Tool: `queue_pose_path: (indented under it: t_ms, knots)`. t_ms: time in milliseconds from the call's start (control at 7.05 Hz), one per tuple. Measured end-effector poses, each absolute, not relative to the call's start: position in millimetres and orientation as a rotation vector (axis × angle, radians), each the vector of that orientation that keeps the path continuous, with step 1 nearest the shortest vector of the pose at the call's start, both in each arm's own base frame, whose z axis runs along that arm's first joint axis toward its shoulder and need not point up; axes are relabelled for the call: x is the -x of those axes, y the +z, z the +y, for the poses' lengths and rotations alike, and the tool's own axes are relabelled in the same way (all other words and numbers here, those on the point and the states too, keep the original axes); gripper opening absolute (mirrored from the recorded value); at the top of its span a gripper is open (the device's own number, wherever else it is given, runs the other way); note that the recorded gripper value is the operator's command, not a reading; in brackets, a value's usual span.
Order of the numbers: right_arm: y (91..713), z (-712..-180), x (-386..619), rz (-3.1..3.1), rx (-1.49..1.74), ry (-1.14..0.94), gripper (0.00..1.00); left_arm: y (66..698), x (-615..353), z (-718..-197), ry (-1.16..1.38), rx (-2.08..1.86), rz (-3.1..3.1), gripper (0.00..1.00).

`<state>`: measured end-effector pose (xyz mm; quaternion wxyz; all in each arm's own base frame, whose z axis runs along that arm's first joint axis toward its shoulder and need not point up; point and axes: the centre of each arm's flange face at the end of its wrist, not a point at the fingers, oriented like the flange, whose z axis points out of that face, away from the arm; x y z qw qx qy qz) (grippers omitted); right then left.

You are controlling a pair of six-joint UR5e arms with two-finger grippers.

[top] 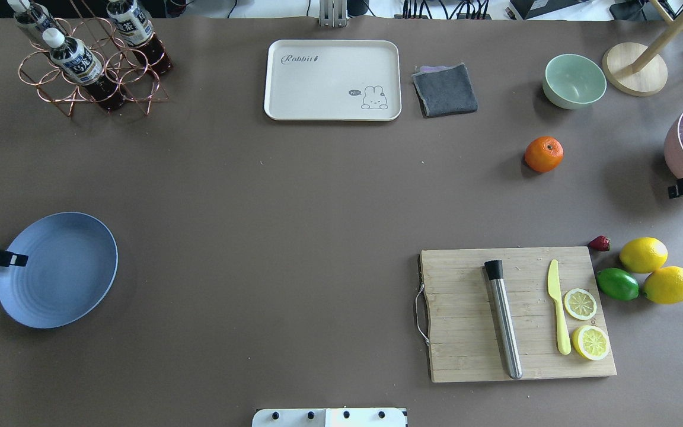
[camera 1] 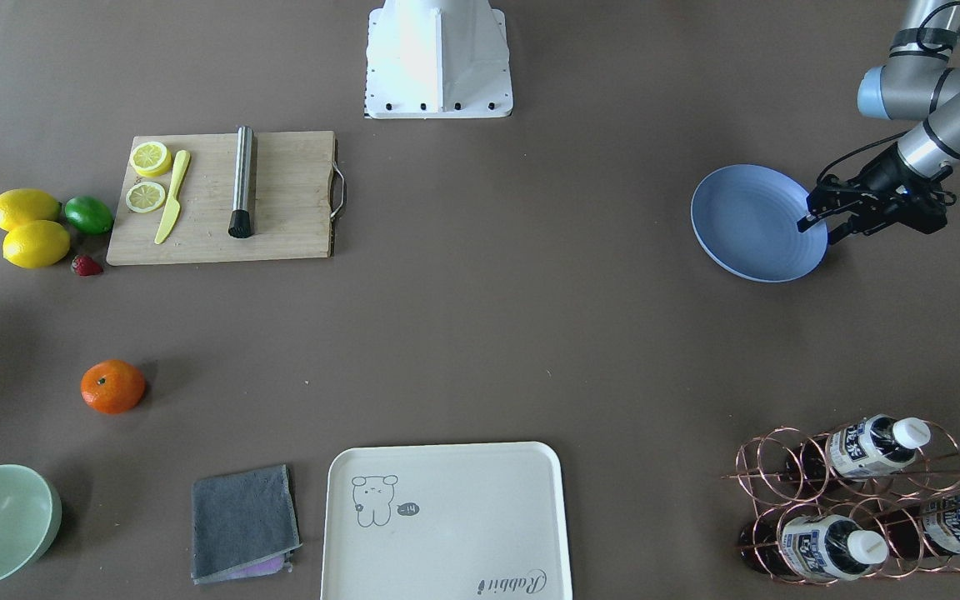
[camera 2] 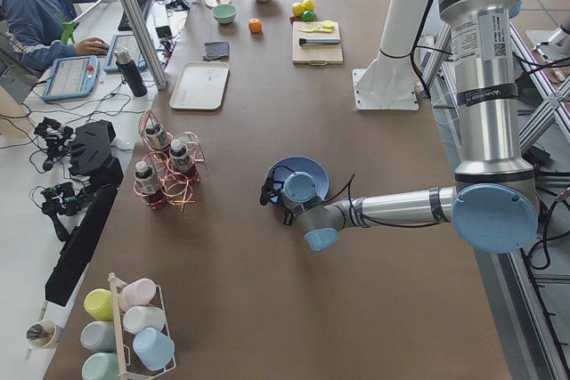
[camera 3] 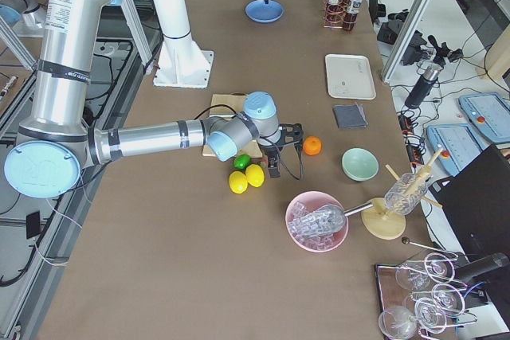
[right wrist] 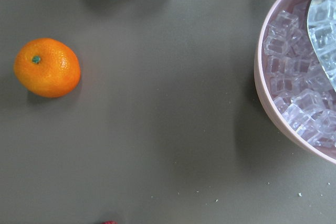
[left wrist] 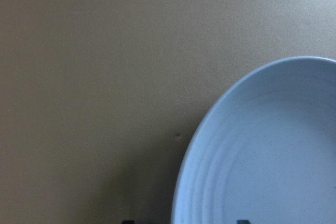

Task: Pick orange to plate
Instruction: 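Move the left gripper down to the rim of the light blue plate, then push the light blue plate with the left gripper toward the table center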

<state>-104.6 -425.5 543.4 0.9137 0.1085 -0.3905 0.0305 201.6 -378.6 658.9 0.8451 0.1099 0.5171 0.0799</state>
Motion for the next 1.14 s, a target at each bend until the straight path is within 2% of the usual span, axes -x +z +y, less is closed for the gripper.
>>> queue_pose_path:
  t_ms: [142, 851, 1135]
  knots:
    - [543, -426, 105, -0.804, -0.223, 0.063, 1.0, 658, -202, -379, 0.17, -0.233, 1.093, 0.0]
    - [544, -425, 104, -0.805, -0.221, 0.063, 1.0, 620, -210, -389, 0.167, -0.27, 1.161, 0.0]
    - [544, -425, 104, -0.806, -0.22, 0.064, 1.0, 556, -248, -429, 0.068, -0.25, 1.257, 0.0]
